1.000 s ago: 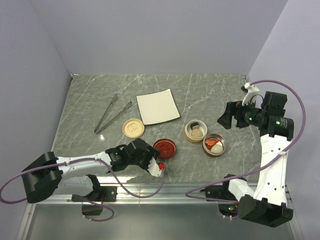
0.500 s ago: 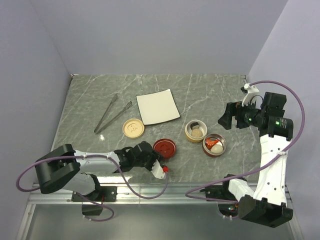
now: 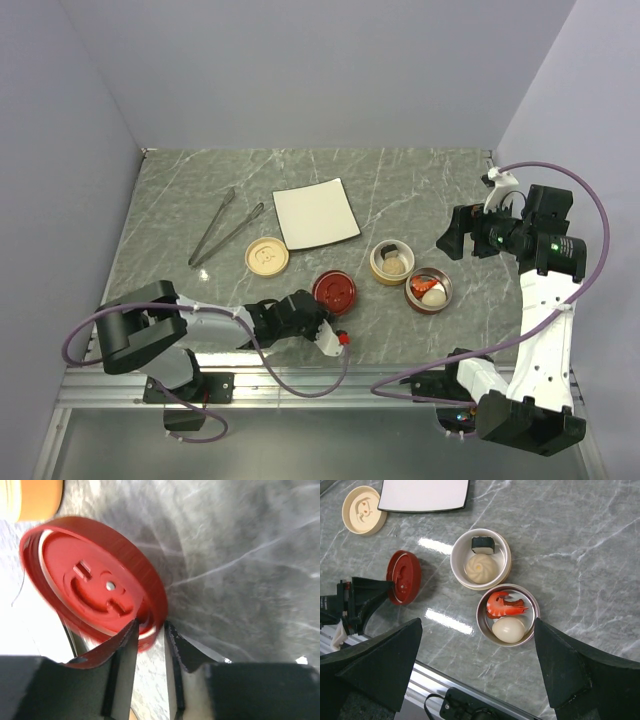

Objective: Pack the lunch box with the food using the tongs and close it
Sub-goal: Pick up the lid of the lunch box with the left arm

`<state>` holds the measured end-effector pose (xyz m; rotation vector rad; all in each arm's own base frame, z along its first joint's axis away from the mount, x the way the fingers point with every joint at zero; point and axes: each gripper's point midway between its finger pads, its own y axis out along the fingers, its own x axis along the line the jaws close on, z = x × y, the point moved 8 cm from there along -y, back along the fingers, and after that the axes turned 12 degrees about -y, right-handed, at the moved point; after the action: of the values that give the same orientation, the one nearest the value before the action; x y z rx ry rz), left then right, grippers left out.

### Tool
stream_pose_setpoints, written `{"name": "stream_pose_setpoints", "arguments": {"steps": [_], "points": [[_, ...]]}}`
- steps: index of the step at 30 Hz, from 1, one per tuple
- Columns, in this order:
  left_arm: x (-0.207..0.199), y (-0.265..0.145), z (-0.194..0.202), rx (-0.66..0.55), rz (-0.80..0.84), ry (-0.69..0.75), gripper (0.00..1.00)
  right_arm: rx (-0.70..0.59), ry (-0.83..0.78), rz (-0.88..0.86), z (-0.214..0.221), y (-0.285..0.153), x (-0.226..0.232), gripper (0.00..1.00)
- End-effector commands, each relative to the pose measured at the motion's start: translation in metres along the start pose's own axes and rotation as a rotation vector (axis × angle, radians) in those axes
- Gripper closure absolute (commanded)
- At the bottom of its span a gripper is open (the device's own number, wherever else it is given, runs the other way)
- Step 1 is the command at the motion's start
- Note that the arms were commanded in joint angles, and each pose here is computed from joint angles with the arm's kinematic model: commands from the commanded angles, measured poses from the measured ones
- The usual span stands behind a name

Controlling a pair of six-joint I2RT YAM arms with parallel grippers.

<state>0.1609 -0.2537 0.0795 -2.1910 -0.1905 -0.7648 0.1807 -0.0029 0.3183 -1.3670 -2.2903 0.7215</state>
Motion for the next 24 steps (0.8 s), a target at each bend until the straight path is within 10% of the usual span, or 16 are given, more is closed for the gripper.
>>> {"name": "stream_pose_setpoints", "arguments": {"steps": [1,14,24], "points": [[0.007,0.0,-0.003,0.014,-0.055,-0.046,0.68,-0.03,-0.037,0.031,-0.002,-0.004,-0.001,0.0],[0.019,-0.022,-0.02,0.007,-0.02,-0.142,1.0,-0.036,-0.032,0.032,0.0,-0.003,-0.001,0.0],[0.039,-0.067,-0.046,-0.02,0.026,-0.227,1.0,-0.052,-0.014,0.0,0.0,0.003,-0.001,0.0]]}}
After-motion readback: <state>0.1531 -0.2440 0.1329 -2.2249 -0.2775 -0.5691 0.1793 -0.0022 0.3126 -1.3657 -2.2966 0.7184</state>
